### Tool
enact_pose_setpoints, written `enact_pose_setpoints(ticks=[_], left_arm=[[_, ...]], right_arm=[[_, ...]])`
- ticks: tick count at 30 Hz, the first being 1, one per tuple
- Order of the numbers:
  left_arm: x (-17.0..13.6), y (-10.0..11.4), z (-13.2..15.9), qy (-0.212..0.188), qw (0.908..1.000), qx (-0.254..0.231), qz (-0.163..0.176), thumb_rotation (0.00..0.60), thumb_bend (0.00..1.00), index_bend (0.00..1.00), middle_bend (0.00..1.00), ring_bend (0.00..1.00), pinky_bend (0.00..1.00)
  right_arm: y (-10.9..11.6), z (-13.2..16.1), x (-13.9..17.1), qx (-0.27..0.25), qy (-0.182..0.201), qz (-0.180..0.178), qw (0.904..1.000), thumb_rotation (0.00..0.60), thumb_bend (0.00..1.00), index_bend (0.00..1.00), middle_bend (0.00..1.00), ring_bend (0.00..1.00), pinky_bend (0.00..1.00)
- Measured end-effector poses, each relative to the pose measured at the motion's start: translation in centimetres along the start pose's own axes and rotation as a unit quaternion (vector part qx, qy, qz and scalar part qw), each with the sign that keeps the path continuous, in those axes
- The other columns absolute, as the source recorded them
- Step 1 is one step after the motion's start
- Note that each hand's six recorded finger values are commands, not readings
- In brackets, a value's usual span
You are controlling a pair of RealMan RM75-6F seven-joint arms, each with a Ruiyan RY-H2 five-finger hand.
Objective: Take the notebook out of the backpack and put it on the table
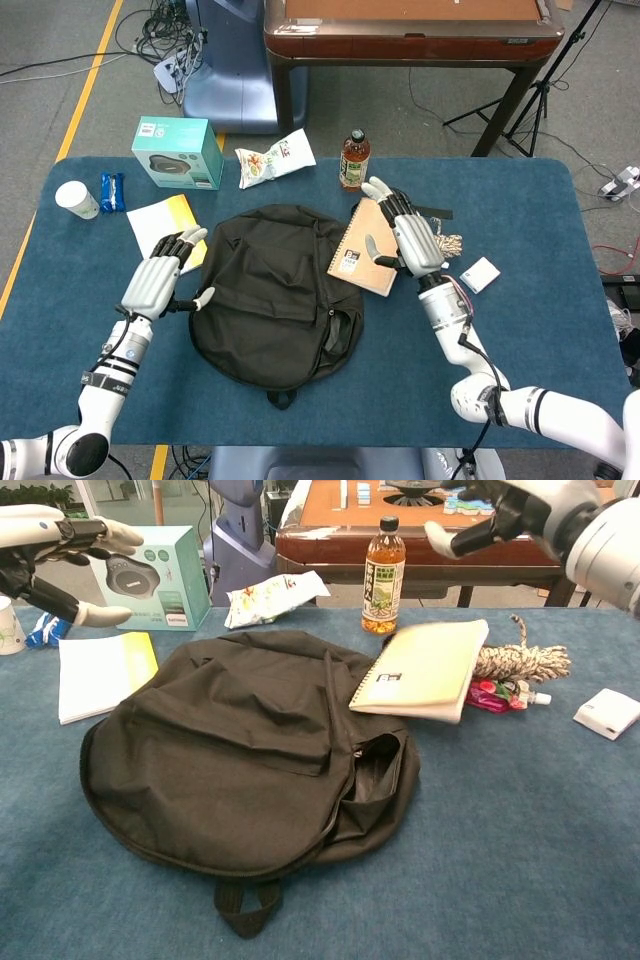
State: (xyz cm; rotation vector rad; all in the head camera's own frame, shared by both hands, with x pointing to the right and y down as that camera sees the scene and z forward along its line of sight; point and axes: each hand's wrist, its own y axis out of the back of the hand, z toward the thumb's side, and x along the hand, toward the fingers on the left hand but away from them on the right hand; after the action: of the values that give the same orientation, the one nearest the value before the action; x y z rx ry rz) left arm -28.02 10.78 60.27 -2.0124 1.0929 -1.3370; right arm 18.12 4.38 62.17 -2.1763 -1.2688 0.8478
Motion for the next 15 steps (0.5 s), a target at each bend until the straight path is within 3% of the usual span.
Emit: enact_pose_setpoints(ticks=[4, 8, 11, 15], left_arm=[[-0.2, 0.5, -0.5, 0.003, 1.0000, 0.003, 0.005, 0.564, 0.26, 0.08, 0.04, 0.00, 0.02], [-0.4, 1.1, -1.5, 0.010, 0.9997, 0.013, 0.016, 0.600, 0.26, 0.11, 0.04, 0.00, 0.02], [-0.8, 1.6, -2.7, 0.020, 0.9992, 0.024, 0.027, 0.600, 0.26, 0.13, 0.04, 0.00, 0.02], [-1.8, 2.3, -4.8, 0.036, 0.9976, 0.039, 0.044, 0.600, 0.26, 0.15, 0.04, 0.00, 0.02]], right_arm=[[1.6, 0.7, 1.3, 0.034, 0.017, -0.018, 0.9991, 0.600, 0.54, 0.01, 0.05, 0.00, 0.00], [2.9, 0.5, 3.4, 0.098, 0.018, -0.025, 0.9948, 0.600, 0.54, 0.13, 0.17, 0.06, 0.03], [4.3, -0.2, 5.9, 0.154, 0.004, -0.026, 0.9878, 0.600, 0.54, 0.23, 0.24, 0.13, 0.09], [6.7, -1.8, 10.2, 0.202, -0.033, -0.025, 0.9786, 0.600, 0.54, 0.28, 0.27, 0.17, 0.12]])
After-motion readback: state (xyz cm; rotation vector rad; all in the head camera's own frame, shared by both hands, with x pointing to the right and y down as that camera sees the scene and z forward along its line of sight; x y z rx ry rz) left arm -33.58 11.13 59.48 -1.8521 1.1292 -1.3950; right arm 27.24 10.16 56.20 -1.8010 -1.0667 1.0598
